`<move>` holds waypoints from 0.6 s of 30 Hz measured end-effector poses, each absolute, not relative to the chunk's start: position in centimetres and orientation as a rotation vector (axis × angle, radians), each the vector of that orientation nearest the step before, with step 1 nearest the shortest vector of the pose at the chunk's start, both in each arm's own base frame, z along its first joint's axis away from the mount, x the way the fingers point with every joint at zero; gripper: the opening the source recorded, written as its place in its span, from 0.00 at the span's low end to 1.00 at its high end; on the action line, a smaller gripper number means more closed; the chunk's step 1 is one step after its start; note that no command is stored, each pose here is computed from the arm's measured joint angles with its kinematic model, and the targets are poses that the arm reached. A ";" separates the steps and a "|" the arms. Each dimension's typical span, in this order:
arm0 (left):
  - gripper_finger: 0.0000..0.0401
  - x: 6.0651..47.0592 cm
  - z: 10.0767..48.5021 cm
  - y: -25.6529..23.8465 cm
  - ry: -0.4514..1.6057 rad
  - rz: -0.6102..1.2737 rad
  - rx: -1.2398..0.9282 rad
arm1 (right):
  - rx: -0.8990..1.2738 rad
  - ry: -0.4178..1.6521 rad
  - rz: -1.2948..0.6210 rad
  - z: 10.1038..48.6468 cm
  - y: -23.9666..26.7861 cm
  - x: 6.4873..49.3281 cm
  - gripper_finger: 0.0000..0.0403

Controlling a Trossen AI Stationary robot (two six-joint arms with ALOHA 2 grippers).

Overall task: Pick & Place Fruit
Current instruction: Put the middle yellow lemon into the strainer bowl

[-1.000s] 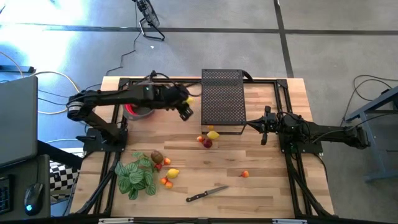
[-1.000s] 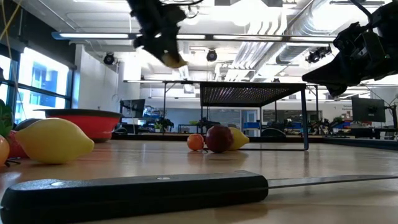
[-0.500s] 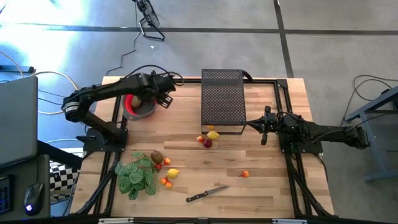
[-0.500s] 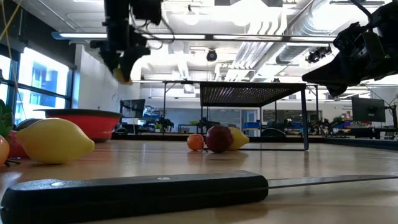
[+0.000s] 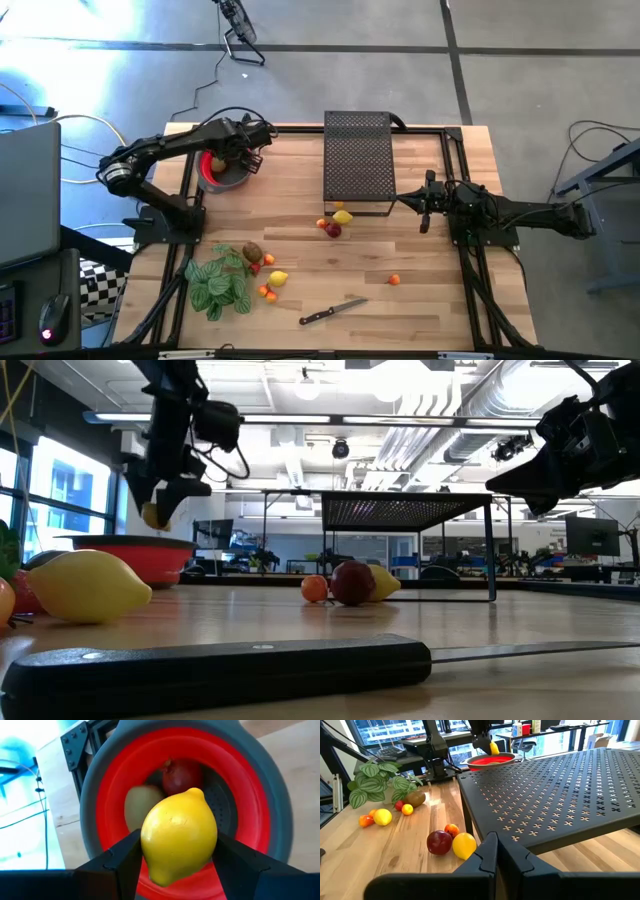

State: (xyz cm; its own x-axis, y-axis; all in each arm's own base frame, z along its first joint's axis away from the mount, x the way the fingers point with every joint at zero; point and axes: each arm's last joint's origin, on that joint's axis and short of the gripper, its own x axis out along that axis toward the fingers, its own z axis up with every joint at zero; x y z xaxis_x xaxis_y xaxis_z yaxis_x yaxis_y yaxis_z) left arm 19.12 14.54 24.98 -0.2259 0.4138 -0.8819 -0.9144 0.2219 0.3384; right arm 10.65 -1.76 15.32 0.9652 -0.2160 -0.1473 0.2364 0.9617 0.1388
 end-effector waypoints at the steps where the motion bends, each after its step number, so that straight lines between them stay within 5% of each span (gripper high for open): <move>1: 0.51 19.0 24.9 14.7 1.234 1.357 -0.561 | 0.156 0.131 -0.230 15.3 -1.8 10.6 0.00; 18: 0.51 19.2 24.4 15.2 1.185 1.347 -0.591 | 0.156 0.131 -0.230 15.3 -1.8 10.6 0.00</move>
State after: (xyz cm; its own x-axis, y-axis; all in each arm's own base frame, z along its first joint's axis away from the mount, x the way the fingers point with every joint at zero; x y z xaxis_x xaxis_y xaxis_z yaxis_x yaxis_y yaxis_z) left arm 19.19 15.15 24.40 -0.1839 0.4196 -0.8889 -0.9351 0.2041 0.2898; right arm 10.65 -1.76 15.32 0.9652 -0.2160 -0.1472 0.2364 0.9617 0.1388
